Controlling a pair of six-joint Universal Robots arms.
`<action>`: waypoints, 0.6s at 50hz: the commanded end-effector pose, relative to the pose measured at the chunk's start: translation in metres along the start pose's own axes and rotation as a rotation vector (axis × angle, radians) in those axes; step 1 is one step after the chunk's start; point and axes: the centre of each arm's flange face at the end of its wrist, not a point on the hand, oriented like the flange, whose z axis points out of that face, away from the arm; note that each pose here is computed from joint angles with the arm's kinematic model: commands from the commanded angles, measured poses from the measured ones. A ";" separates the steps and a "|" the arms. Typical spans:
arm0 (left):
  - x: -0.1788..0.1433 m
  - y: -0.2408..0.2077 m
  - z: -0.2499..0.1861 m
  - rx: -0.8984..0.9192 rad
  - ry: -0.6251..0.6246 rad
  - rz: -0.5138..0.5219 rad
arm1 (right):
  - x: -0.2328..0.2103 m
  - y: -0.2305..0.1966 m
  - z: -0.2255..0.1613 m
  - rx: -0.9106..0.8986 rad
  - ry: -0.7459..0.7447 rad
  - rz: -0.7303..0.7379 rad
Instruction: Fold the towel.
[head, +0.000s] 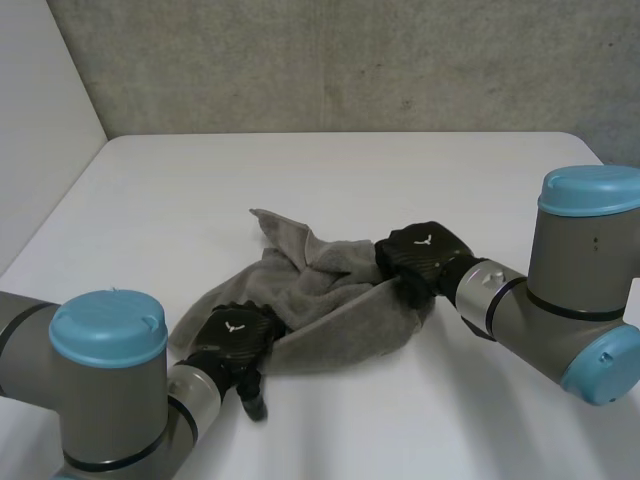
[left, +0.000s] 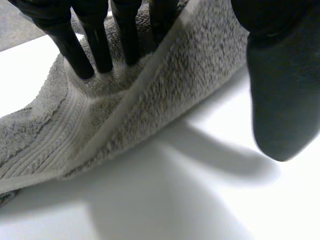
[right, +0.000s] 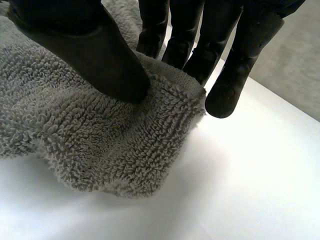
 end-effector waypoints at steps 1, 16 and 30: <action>-0.004 -0.012 0.009 0.035 -0.020 -0.004 | 0.005 0.000 0.001 -0.012 0.050 0.007; -0.037 -0.207 0.017 0.648 -0.207 0.062 | 0.059 -0.125 0.013 0.558 0.323 -0.120; -0.056 -0.285 -0.043 0.981 -0.372 0.022 | 0.058 -0.185 -0.040 0.880 0.348 -0.114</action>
